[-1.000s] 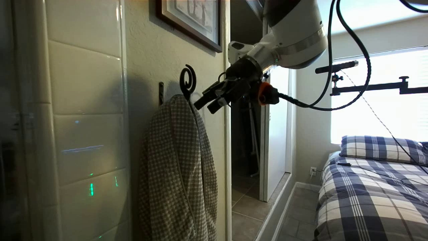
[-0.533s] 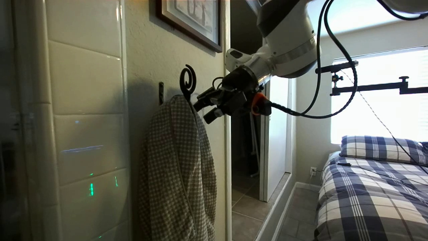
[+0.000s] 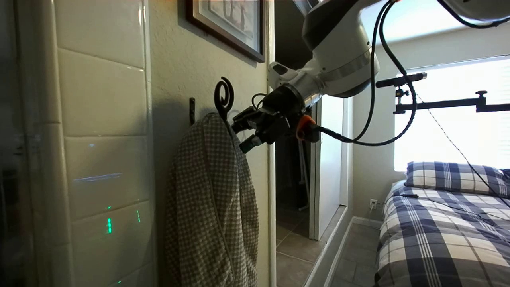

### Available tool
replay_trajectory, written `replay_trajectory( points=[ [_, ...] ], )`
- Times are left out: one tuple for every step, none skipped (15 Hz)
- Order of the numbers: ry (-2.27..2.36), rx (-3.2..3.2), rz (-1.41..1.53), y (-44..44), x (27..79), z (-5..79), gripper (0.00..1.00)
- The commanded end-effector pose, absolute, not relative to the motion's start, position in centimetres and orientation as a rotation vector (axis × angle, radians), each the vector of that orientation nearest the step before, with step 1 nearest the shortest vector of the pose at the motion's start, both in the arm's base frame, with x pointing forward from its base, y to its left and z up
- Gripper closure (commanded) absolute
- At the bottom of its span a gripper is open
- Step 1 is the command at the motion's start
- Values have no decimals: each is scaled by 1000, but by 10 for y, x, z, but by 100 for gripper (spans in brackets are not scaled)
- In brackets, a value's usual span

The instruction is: Remove the towel from the hook

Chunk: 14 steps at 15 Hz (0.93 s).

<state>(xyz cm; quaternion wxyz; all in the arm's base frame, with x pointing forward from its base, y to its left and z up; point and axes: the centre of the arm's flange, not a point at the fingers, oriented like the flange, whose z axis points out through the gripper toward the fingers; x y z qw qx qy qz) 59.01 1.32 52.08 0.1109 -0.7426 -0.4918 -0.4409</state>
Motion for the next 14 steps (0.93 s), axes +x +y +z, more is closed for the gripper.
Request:
replay_trajectory(
  points=[
    [-1443, -2172, -1385, 16, 604, 516, 32],
    [-1437, -2181, -1403, 16, 606, 515, 39],
    [-1414, -2189, -1421, 16, 608, 514, 48],
    [-1397, -2222, -1440, 16, 610, 512, 54],
    [-1376, -2252, -1454, 15, 612, 511, 62],
    [-1356, -2286, -1470, 15, 614, 509, 68],
    [-1329, -2315, -1481, 15, 616, 508, 74],
    [-1292, -2337, -1484, 16, 618, 506, 82],
    [-1286, -2348, -1484, 16, 619, 504, 88],
    [-1260, -2359, -1487, 17, 620, 503, 96],
    [-1237, -2353, -1469, 17, 619, 505, 99],
    [-1216, -2363, -1463, 18, 618, 509, 100],
    [-1190, -2364, -1448, 17, 616, 515, 99],
    [-1171, -2368, -1455, 17, 614, 524, 97]
  ],
)
